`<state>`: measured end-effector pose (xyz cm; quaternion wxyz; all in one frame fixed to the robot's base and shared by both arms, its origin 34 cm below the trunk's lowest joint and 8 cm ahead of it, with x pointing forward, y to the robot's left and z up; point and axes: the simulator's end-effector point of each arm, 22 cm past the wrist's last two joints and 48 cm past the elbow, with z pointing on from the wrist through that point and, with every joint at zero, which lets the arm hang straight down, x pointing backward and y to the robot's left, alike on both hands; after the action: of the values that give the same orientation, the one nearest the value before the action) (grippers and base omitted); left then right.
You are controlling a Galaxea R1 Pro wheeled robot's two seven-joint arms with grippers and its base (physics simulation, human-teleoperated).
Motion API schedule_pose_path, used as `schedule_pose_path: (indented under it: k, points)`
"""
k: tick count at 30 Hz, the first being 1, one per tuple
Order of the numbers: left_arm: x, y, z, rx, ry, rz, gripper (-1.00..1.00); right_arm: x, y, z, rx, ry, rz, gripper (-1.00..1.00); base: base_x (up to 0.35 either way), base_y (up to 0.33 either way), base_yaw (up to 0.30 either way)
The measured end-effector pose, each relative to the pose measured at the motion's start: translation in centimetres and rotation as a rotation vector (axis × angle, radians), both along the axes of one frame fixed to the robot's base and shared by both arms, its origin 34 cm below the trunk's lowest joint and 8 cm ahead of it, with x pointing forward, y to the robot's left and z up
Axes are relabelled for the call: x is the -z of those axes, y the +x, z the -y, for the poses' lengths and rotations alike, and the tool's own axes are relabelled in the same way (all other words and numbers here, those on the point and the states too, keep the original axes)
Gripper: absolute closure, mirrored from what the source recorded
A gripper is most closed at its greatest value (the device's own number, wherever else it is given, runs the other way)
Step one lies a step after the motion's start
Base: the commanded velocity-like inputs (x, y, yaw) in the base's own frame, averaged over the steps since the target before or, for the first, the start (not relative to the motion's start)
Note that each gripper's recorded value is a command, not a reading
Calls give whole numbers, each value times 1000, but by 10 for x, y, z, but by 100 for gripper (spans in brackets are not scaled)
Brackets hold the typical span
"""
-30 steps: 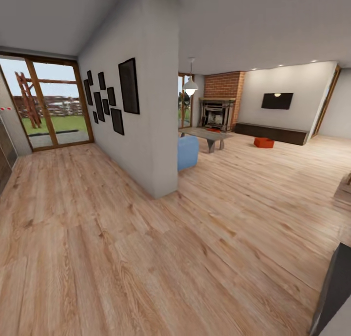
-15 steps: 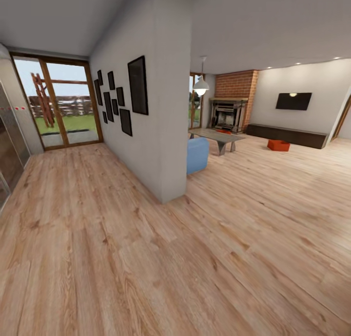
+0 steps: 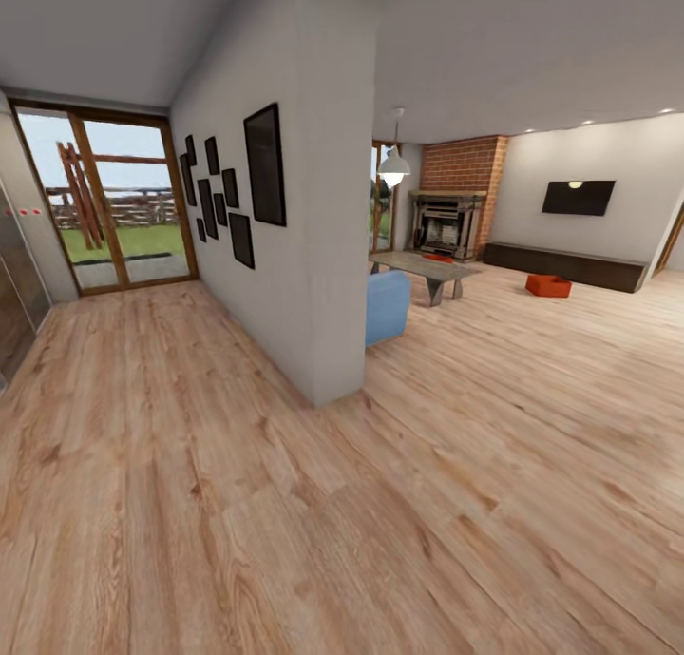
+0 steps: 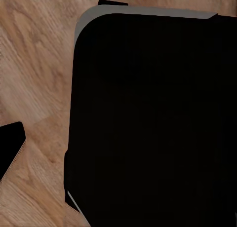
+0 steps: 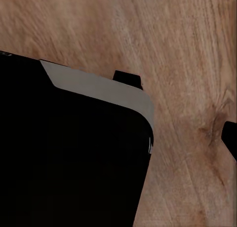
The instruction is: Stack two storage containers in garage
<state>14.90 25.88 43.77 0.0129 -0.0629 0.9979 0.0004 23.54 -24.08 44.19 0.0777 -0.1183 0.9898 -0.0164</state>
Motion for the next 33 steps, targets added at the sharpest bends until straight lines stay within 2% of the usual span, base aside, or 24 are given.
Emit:
schedule_pose_path:
  k: [17,33]
  points:
    - [0,0,0,0,0,0,-100,0,0,0,0,1,0,-100,322,0,-5]
    - [0,0,0,1,0,0,-100,0,0,-1,0,2,0,-100,322,0,-234]
